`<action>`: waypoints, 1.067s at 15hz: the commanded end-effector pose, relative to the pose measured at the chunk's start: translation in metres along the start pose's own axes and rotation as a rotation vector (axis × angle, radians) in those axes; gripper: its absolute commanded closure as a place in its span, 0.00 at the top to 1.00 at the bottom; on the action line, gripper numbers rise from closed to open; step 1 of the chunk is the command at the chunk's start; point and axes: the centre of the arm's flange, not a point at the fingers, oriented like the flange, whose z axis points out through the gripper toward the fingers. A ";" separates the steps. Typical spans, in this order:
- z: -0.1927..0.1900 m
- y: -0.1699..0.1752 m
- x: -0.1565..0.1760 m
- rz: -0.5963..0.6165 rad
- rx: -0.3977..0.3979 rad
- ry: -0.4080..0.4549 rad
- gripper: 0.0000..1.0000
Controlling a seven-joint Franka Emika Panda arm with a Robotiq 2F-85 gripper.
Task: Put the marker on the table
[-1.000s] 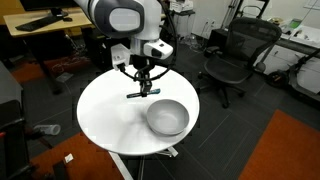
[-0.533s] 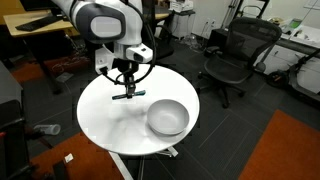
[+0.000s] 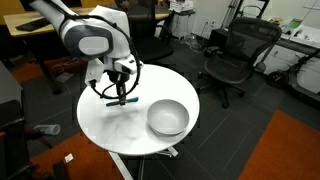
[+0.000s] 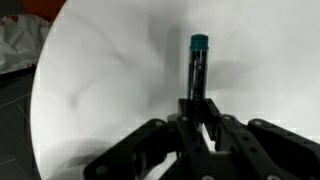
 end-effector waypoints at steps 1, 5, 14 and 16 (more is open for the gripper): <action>0.008 -0.001 -0.011 0.027 -0.005 0.024 0.05; 0.019 -0.001 -0.009 0.025 -0.005 0.013 0.05; 0.026 0.000 -0.003 0.021 -0.011 -0.005 0.58; 0.022 0.000 -0.002 0.017 -0.017 -0.002 0.73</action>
